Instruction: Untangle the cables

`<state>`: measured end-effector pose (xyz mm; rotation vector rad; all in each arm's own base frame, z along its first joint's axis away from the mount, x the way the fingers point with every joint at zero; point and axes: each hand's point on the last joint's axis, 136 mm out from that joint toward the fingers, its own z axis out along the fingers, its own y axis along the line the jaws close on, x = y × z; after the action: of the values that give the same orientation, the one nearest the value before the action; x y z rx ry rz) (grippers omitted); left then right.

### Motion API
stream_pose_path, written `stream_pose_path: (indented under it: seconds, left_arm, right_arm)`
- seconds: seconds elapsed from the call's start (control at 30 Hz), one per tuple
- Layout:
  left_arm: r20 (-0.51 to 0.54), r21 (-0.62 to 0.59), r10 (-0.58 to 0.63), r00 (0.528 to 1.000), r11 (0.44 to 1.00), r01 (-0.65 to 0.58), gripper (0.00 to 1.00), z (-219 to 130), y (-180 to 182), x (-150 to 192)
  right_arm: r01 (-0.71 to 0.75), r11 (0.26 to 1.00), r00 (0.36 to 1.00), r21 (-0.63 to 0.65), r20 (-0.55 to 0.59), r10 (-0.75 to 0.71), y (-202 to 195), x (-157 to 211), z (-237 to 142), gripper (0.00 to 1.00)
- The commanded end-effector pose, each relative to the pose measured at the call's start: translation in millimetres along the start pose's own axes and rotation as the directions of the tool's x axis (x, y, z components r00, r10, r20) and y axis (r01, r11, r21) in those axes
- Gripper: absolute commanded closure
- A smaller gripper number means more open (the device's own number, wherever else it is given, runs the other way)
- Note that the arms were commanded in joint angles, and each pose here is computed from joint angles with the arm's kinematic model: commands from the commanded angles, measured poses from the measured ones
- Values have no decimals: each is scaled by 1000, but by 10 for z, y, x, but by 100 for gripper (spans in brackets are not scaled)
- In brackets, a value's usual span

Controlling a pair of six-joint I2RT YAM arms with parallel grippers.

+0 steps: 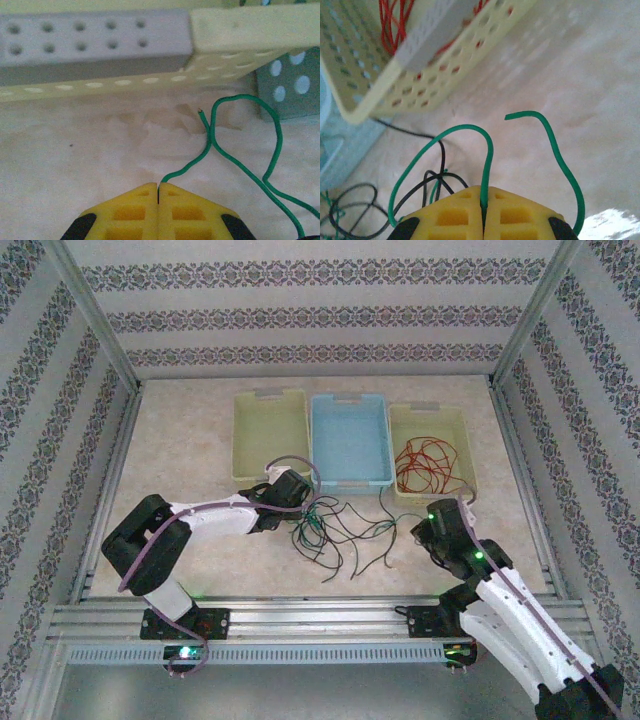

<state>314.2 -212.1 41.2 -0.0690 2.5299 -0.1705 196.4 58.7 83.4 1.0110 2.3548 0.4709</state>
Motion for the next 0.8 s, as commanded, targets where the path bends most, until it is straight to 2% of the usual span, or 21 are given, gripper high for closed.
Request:
stream_pose_path:
  seconds: [0.0,0.17,0.27,0.4,0.57,0.67,0.77]
  left_arm:
    - [-25,28,44,999,999,-44,100,45,-114,58]
    - [-32,34,40,999,999,-39,100,76,-145,58]
    - [-32,29,43,999,999,-42,100,81,-142,57]
    - [-29,28,44,999,999,-43,100,72,-131,57]
    - [-26,37,41,999,999,-40,100,46,-123,67]
    - [-15,56,38,999,998,-37,99,14,-140,53]
    - [10,81,39,999,996,-40,93,-42,-167,7]
  right_arm:
    - [7,1000,994,-27,-105,-9,78,212,41,100]
    - [8,999,987,-51,-161,-16,191,227,-35,100]
    - [56,997,984,-56,-169,-65,288,203,-127,100]
    - [134,985,989,-110,-55,-140,565,-42,-293,100]
    - [189,960,979,-206,115,-168,1165,-460,-424,100]
    - [214,951,964,-223,203,-169,1483,-697,-362,100]
    - [226,944,956,-240,240,-168,1797,-865,-205,100]
